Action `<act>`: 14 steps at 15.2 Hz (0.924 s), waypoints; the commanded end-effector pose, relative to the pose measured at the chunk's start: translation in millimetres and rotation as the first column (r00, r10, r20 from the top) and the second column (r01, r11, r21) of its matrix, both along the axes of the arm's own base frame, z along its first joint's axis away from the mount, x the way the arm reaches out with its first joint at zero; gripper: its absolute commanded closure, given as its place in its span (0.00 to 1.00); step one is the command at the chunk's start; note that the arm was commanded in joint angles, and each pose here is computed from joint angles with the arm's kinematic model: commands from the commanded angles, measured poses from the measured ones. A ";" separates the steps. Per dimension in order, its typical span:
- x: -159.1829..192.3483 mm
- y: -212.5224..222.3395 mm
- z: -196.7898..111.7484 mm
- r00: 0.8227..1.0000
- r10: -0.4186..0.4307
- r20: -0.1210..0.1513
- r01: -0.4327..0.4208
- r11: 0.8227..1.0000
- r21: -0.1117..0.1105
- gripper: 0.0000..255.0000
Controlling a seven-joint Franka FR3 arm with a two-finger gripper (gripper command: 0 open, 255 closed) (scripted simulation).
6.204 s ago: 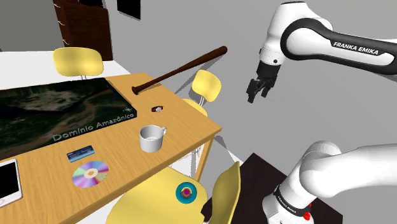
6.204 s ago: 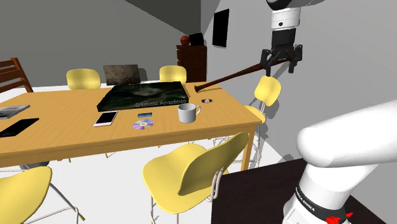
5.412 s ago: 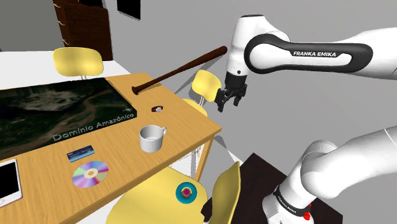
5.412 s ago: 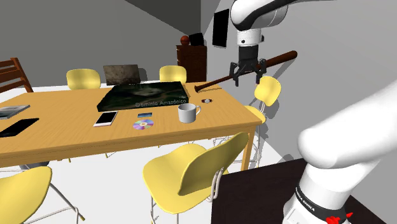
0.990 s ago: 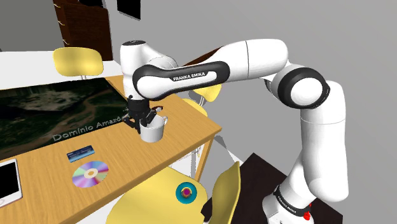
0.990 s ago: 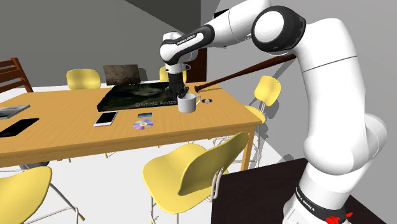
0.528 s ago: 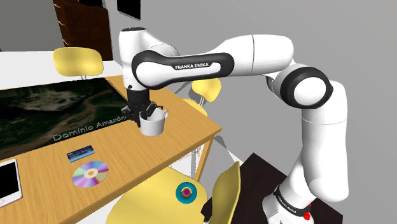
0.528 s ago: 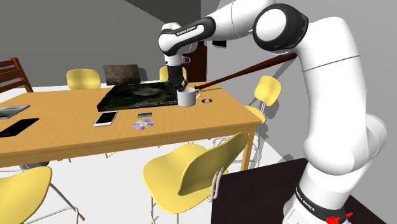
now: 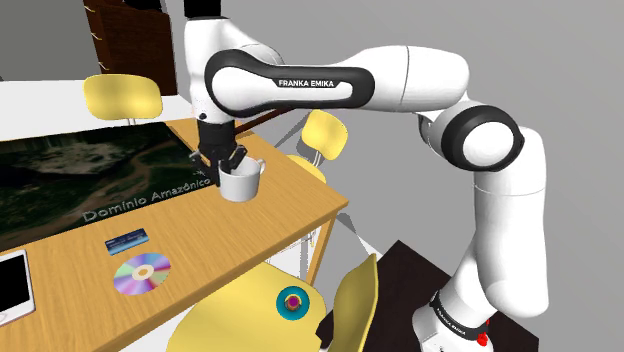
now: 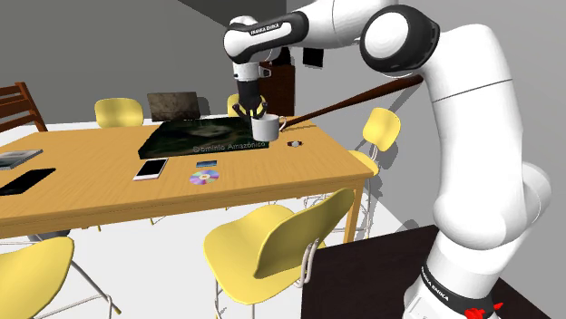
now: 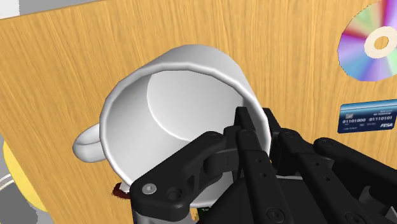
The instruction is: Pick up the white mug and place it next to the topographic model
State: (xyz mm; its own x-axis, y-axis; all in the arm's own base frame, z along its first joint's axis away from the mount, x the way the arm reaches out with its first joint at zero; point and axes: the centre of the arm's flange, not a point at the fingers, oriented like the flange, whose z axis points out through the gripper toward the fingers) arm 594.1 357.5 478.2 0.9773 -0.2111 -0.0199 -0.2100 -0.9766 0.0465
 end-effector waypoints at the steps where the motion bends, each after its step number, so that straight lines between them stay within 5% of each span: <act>1: -0.8 -0.7 8.7 1.000 0.000 0.000 0.000 1.000 0.000 1.00; 5: 35.5 37.2 10.7 1.000 0.000 0.000 0.000 1.000 0.000 1.00; 14: 35.5 37.2 -36.8 1.000 0.000 0.000 0.000 1.000 0.000 1.00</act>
State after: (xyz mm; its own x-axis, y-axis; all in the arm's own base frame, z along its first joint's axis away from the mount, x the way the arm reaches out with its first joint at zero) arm 629.5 395.8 447.5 0.9772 -0.2112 -0.0207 -0.2100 -0.9765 0.0475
